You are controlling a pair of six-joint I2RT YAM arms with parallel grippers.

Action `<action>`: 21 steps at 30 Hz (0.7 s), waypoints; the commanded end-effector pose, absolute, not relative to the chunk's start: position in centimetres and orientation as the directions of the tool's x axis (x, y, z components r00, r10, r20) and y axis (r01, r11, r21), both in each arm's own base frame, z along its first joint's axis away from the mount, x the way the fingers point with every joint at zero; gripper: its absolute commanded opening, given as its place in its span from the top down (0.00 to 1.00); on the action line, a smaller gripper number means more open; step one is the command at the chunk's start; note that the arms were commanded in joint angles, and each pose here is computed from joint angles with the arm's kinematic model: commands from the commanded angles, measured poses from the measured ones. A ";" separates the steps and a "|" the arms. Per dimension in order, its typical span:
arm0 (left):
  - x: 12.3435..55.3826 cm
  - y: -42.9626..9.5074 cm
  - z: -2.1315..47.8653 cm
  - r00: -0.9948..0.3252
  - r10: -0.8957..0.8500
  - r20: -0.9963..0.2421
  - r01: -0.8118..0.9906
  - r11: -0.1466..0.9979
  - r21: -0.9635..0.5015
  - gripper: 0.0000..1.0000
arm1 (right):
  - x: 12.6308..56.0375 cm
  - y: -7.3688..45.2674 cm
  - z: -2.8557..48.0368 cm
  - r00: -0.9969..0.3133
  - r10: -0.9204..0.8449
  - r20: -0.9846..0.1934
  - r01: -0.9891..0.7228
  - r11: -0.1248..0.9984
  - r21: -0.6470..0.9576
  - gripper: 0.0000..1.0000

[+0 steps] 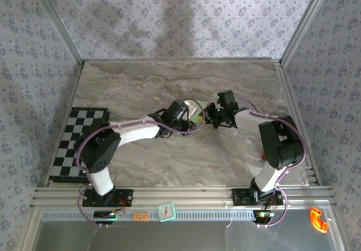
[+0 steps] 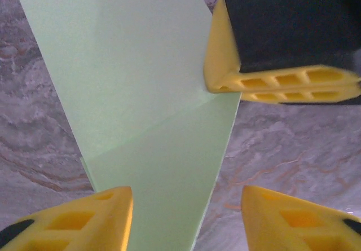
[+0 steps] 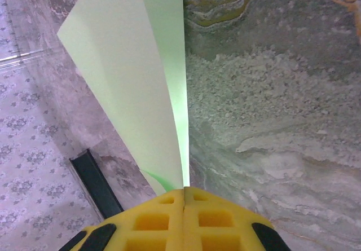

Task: Fold a paper plane with a square sheet of paper (pick it up from the middle)

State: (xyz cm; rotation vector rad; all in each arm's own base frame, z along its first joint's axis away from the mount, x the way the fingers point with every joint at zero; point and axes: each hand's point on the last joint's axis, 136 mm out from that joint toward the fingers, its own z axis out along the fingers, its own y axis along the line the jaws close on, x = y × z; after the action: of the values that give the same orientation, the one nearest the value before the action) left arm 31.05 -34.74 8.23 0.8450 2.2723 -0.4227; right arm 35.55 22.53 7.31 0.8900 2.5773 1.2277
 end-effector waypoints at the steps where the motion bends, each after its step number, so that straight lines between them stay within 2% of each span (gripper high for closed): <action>1: 31.2 -34.3 6.7 -0.496 0.540 -0.680 0.704 0.709 0.048 0.49 | 35.3 23.0 8.6 -0.809 0.566 0.158 0.472 0.466 0.748 1.00; 14: 31.1 -33.9 4.9 -0.473 0.584 -0.660 0.700 0.704 0.121 0.59 | 34.6 23.0 8.5 -0.806 0.561 0.187 0.503 0.484 0.716 1.00; 21: 30.9 -33.8 4.4 -0.463 0.602 -0.651 0.705 0.695 0.141 0.68 | 34.5 23.1 8.5 -0.807 0.557 0.198 0.508 0.481 0.715 1.00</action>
State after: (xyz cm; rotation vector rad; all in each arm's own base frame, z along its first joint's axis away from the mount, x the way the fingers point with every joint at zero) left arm 30.95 -34.18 5.57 0.9674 2.2068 -0.2384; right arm 34.66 22.53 7.21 0.9537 2.6437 1.2042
